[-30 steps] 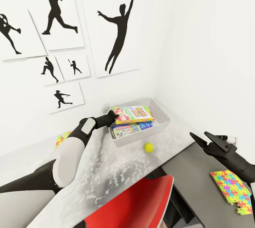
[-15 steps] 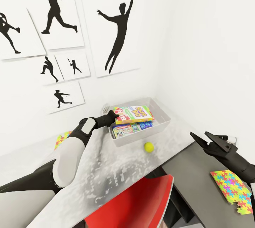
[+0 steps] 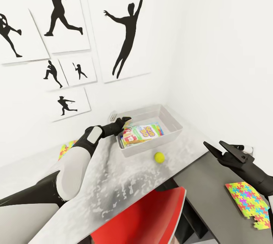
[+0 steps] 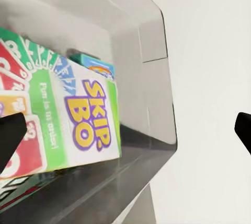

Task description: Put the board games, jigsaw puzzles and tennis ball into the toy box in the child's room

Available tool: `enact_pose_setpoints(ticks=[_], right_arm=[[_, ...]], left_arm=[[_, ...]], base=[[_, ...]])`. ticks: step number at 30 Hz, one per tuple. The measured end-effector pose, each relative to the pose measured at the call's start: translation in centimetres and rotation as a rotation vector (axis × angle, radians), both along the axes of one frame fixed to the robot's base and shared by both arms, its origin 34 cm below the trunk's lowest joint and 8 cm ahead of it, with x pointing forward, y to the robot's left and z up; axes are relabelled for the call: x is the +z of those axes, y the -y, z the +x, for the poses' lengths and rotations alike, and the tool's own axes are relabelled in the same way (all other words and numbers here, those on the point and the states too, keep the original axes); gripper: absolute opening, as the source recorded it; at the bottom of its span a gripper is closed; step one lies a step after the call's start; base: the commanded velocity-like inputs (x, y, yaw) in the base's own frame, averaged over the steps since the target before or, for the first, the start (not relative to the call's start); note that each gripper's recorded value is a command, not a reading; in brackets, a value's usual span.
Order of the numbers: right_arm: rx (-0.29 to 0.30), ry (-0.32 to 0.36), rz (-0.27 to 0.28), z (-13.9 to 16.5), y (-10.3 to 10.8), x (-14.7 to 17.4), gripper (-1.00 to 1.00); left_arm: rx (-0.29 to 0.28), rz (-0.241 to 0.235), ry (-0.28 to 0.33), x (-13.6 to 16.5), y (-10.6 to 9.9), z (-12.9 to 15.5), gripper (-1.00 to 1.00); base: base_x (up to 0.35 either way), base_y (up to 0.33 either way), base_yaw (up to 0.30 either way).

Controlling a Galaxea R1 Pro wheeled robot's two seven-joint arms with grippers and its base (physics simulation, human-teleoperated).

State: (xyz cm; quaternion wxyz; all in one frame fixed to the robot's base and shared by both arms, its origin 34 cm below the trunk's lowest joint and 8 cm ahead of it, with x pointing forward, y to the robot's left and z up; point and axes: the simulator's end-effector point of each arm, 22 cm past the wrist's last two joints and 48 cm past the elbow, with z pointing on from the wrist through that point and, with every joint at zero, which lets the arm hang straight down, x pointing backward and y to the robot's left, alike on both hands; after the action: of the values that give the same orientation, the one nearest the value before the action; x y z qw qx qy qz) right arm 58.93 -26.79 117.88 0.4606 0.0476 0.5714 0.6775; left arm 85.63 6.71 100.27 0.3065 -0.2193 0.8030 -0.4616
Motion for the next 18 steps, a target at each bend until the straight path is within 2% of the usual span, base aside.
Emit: enact_pose_setpoints(ticks=[6, 13, 18], right_arm=[[0.000, 0.000, -0.001, 0.0, 0.0, 0.0, 1.00], [0.000, -0.001, -0.001, 0.0, 0.0, 0.0, 1.00], [0.000, 0.000, -0.001, 0.0, 0.0, 0.0, 1.00]], left_arm=[[0.003, 0.002, 0.005, 0.2, -0.4, 0.2, 1.00], [0.020, 0.008, 0.044, 1.8, -1.4, 1.1, 1.00], [0.008, 0.005, 0.047, 2.5, -1.7, 1.1, 1.00]], base=[[0.000, 0.000, 0.000], [0.000, 0.000, 0.000], [0.000, 0.000, 0.000]])
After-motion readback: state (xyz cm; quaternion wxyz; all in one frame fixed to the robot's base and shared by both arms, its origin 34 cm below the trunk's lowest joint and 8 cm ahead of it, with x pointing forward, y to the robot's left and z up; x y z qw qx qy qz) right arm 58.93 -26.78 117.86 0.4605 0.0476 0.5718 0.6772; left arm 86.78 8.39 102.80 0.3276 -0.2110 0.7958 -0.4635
